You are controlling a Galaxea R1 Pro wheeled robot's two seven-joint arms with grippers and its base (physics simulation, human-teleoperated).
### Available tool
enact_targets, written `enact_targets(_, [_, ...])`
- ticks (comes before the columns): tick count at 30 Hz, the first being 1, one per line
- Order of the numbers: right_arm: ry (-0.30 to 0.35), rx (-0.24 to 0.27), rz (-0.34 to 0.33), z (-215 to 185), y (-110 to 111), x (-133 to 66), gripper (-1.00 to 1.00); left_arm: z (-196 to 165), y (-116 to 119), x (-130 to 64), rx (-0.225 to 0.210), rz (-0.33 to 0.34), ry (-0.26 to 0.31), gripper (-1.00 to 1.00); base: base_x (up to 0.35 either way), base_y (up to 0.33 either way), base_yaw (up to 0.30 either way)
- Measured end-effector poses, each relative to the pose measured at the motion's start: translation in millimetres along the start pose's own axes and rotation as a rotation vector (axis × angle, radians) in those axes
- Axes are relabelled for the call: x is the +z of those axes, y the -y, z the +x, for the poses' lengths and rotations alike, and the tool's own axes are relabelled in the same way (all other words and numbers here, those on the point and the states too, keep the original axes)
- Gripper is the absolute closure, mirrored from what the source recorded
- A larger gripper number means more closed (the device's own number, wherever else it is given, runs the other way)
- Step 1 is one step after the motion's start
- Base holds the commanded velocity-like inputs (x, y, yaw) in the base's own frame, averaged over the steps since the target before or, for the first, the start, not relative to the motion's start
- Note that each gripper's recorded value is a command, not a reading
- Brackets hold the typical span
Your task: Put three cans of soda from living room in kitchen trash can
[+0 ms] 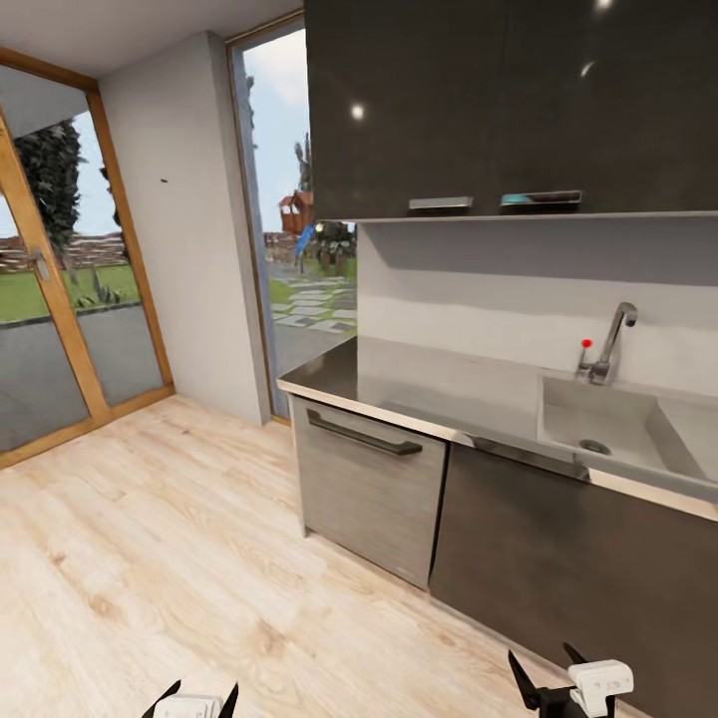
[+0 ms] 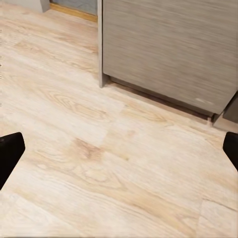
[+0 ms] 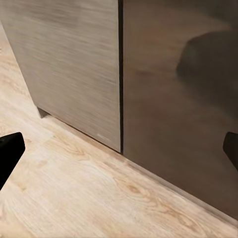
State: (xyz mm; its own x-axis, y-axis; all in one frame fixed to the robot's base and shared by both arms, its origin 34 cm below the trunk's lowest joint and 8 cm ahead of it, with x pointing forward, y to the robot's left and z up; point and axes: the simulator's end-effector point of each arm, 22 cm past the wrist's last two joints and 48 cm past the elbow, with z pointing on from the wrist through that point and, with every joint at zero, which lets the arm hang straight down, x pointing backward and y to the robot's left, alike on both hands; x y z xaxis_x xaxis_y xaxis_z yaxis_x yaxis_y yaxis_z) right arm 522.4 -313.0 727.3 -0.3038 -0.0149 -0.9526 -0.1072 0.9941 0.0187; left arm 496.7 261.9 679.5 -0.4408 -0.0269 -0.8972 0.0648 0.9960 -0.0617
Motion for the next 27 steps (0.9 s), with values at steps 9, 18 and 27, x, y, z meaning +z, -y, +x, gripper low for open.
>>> enact_targets(9, [-0.004,0.006,0.000,2.2,-2.7,0.4,-1.00,1.3,0.6,0.0,-0.001,0.001,-0.003,-1.00,0.000,0.000,0.206])
enact_targets(18, [-0.008,0.006,0.001,3.7,-1.9,0.3,-1.00,1.7,1.1,0.2,-0.002,0.002,-0.004,-1.00,0.000,0.000,0.228])
enact_targets(27, [-0.011,0.005,0.000,4.9,-1.9,0.3,-1.00,2.1,1.7,0.1,-0.002,0.003,-0.005,-1.00,0.000,0.000,0.228])
